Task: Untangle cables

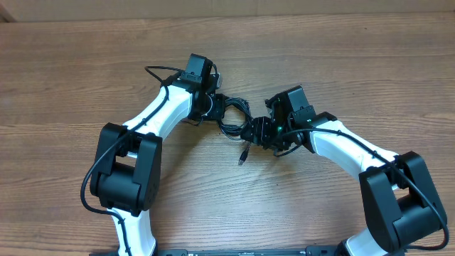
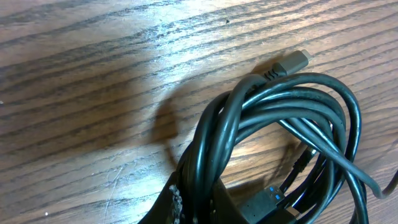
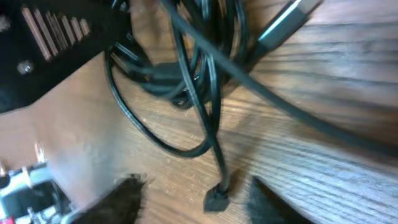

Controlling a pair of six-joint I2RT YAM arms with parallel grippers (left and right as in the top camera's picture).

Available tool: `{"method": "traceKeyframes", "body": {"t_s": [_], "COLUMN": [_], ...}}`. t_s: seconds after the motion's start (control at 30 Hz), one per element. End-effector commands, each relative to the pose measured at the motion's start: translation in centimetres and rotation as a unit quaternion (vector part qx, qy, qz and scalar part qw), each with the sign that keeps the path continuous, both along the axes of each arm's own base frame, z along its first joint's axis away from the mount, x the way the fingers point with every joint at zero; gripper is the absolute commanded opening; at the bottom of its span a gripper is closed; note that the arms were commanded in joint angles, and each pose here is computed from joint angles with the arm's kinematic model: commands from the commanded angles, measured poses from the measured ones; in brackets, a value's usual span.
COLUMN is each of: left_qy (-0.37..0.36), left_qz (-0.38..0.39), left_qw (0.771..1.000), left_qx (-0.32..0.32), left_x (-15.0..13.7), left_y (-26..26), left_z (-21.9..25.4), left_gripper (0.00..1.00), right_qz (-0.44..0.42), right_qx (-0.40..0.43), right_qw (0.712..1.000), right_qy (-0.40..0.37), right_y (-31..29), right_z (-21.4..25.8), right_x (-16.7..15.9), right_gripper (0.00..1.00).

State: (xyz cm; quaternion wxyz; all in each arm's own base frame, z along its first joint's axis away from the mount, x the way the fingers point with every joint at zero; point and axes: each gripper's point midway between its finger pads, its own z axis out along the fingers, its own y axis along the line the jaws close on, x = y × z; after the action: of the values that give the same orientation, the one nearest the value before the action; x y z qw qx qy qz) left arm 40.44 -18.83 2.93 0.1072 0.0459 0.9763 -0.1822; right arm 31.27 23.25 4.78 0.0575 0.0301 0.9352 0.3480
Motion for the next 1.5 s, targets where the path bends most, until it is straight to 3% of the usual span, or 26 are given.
{"method": "traceKeyframes", "body": {"t_s": [0.0, 0.1, 0.2, 0.63, 0.77, 0.93, 1.1, 1.37, 1.47], "left_qy": [-0.008, -0.009, -0.01, -0.009, -0.003, 0.015, 0.028, 0.009, -0.017], "left_qz": [-0.011, -0.016, -0.026, -0.072, -0.072, -0.009, 0.031, -0.008, -0.056], "left_qw": [1.0, 1.0, 1.0, 0.995, 0.994, 0.996, 0.994, 0.996, 0.995], "left_qx": [-0.013, -0.013, -0.01, -0.061, -0.08, -0.084, -0.099, -0.089, -0.076], "left_x": [0.6, 0.5, 0.4, -0.3, -0.4, 0.5, 1.1, 1.2, 1.2], "left_y": [-0.8, -0.8, -0.8, -2.4, -2.5, -0.7, 0.3, 1.1, 1.1], "left_z": [0.4, 0.4, 0.4, 1.1, 1.5, 1.4, 1.6, 1.5, 1.5], "left_gripper": [0.04, 0.04, 0.04, 0.04, 0.04, 0.04, 0.04, 0.04, 0.04], "right_qz": [0.047, 0.012, -0.031, -0.072, -0.053, -0.01, 0.012, 0.082, 0.099], "right_qx": [0.018, -0.033, -0.083, -0.083, -0.023, 0.082, 0.1, 0.197, 0.241], "right_qw": [0.997, 0.996, 0.991, 0.991, 0.997, 0.997, 0.995, 0.973, 0.957], "right_qy": [-0.061, -0.088, -0.102, -0.073, -0.049, -0.009, -0.006, -0.088, -0.126], "right_y": [0.7, -1.4, -4.1, -7.0, -5.7, -3.4, -2.3, -1.3, -1.5], "right_z": [2.5, 2.1, 1.4, -0.9, -1.3, 0.0, 0.4, 4.2, 6.2], "right_x": [0.8, 2.5, 4.3, 5.7, 5.4, 3.7, 2.9, 3.7, 4.5], "right_gripper": [0.46, 0.49, 0.69, 1.0, 1.0, 0.96, 0.96, 0.96, 0.89]}}
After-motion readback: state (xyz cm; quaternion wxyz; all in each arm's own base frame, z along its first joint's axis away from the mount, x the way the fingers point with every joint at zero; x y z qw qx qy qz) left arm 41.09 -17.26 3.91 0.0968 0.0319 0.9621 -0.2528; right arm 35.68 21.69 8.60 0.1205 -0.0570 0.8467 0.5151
